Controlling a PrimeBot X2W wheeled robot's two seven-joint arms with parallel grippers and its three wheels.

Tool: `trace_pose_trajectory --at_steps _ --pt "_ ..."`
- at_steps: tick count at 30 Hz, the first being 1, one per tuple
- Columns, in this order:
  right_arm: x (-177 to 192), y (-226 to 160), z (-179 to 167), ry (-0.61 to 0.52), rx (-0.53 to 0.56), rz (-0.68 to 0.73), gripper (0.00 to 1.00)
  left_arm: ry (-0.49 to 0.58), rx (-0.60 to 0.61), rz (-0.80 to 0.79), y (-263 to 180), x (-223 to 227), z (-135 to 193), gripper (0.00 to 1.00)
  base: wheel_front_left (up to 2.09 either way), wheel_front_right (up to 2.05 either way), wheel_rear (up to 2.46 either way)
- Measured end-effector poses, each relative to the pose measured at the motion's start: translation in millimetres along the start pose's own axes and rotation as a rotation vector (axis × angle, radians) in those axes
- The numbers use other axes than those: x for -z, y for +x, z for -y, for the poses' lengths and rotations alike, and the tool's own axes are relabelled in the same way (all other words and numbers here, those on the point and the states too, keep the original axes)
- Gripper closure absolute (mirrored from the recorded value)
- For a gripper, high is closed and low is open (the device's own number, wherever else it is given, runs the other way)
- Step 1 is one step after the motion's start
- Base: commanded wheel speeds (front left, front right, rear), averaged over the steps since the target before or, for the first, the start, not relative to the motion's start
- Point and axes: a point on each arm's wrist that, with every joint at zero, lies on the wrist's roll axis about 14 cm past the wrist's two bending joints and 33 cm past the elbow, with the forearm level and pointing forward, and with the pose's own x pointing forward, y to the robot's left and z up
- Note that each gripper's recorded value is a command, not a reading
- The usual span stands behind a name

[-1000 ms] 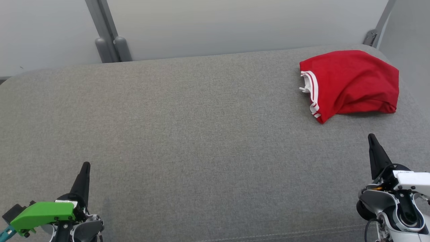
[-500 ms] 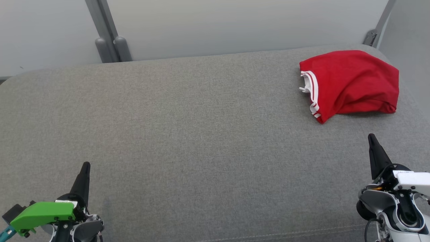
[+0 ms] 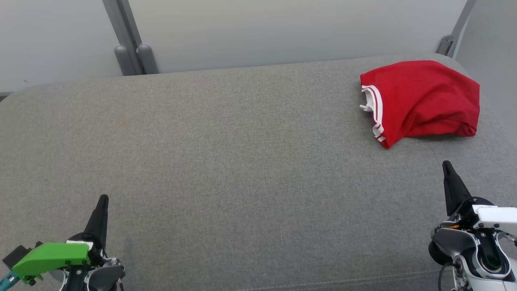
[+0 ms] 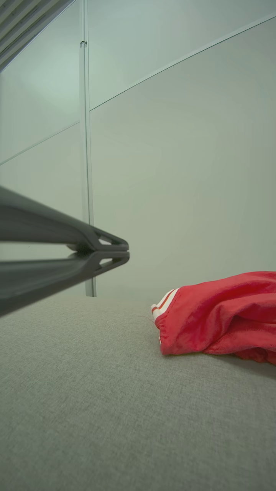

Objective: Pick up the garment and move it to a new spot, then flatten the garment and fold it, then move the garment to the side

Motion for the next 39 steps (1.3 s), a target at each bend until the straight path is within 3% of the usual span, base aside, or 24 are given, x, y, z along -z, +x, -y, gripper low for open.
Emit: trace_pose_trajectory --at_steps 39 --pt "0.0 0.0 0.0 0.000 0.000 0.000 1.00 0.000 0.000 0.000 0.0 0.0 0.0 1.00 0.00 0.00 0.00"
